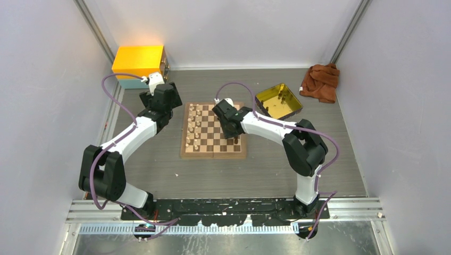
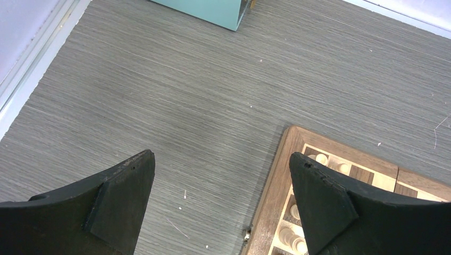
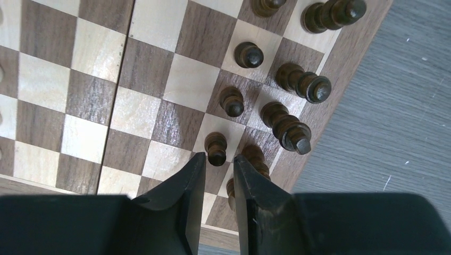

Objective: Set up the chess pieces on the board
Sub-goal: Place the chess piece on the chessboard, then pick up the chess piece from the storage box.

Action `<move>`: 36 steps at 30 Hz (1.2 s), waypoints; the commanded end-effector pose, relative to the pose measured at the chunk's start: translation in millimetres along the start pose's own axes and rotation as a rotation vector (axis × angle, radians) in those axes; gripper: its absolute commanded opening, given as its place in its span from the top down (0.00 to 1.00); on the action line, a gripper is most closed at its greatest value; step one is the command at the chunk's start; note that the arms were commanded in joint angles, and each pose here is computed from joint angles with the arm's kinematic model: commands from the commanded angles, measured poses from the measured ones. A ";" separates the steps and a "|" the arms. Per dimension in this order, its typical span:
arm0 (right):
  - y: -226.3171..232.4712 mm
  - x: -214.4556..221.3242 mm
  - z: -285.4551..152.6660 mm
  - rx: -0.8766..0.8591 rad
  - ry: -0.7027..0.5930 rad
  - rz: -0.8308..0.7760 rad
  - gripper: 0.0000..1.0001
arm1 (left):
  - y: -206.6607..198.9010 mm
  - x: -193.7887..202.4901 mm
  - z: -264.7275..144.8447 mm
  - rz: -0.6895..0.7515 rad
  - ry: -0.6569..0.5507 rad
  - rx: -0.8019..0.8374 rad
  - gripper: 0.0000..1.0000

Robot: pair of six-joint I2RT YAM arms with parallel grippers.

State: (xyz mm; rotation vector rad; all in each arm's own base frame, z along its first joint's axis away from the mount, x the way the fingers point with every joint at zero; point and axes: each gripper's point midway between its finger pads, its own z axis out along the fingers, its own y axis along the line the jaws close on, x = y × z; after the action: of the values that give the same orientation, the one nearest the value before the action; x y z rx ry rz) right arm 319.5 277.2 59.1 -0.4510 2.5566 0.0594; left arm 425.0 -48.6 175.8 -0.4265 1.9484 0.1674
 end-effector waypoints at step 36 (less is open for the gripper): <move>-210.8 -148.3 -1.6 0.178 -0.254 0.527 0.68 | -21.0 -17.6 24.2 -0.010 -0.036 0.006 0.03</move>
State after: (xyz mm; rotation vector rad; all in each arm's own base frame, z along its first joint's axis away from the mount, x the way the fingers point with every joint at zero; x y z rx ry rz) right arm 486.8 119.1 141.9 0.2469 2.3953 -0.0141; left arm 445.2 -55.4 159.6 -0.4164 1.9824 0.1861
